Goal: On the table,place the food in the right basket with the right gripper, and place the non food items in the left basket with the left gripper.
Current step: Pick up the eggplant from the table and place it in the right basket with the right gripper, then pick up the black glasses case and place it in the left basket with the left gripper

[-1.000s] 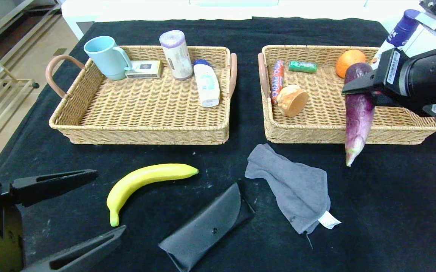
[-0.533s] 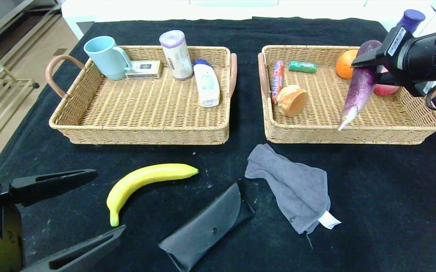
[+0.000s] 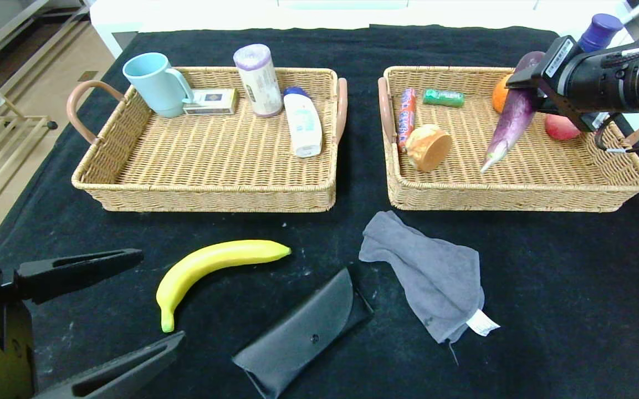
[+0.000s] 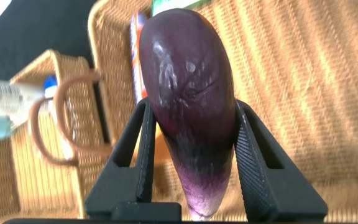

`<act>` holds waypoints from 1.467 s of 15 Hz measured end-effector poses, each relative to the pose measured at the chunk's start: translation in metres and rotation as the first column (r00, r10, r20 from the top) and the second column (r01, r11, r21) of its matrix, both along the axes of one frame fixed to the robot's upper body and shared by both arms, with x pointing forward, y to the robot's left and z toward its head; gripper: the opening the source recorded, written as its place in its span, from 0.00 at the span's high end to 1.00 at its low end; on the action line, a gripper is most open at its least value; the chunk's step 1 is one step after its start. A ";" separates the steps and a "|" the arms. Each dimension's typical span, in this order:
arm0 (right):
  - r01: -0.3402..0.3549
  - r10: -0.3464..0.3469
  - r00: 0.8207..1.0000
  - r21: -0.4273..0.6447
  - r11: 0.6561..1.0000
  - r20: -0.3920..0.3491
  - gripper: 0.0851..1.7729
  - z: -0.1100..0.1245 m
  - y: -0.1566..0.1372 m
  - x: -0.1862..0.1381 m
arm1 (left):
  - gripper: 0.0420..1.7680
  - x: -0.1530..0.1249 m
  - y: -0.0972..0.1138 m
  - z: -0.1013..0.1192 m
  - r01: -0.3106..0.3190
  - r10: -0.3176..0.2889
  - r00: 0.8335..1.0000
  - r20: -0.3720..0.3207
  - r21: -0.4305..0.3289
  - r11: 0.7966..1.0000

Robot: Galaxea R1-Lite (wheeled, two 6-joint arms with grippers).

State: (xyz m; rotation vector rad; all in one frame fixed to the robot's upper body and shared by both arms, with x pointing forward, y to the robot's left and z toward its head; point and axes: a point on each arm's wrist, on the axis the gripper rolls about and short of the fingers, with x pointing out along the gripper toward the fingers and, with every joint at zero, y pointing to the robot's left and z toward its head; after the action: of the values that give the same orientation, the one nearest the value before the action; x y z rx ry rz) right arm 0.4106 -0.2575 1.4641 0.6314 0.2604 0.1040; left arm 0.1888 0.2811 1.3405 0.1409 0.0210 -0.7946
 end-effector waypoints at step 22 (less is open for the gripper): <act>0.030 -0.030 1.000 -0.032 0.999 0.002 0.15 -0.012 -0.010 0.024 | 0.03 -0.001 0.000 0.000 0.000 0.000 1.000 0.009 0.002 1.000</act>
State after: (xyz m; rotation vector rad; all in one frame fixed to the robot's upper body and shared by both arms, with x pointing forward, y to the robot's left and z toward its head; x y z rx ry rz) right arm 0.4343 -0.2675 1.4517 0.6030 0.2509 0.0714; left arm 0.1881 0.2815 1.3409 0.1468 0.0134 -0.7944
